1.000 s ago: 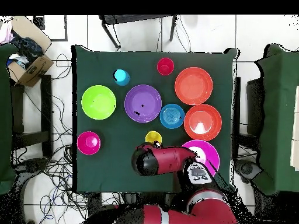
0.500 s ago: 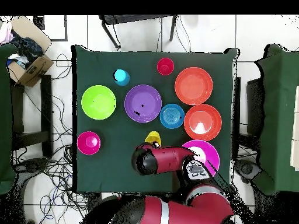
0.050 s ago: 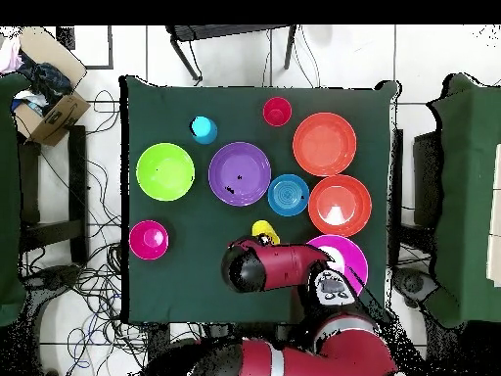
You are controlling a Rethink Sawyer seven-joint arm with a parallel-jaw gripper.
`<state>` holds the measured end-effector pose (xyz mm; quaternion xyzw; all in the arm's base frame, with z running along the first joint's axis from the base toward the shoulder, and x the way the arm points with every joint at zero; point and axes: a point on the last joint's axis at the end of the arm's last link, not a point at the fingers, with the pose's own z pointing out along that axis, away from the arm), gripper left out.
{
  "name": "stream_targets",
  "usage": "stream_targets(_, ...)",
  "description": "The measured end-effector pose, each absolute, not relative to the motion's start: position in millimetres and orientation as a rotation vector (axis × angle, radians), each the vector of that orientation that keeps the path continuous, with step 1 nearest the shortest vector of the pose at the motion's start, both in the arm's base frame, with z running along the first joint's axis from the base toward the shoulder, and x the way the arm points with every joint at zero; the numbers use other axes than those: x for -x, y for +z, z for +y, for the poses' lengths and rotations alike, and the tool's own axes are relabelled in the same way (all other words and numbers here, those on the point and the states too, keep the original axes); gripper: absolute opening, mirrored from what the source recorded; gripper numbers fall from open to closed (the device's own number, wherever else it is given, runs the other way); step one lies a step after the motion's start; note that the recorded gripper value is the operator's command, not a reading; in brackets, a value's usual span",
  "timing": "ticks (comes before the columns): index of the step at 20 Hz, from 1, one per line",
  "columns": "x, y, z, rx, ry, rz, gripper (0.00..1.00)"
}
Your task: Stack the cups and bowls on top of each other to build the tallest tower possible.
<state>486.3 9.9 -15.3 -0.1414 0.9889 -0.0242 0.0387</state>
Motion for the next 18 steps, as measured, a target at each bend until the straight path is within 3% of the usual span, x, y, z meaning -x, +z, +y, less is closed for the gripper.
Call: stream_targets(18,-530.7,56.8,38.1,0.420,-0.104,3.070,0.00)
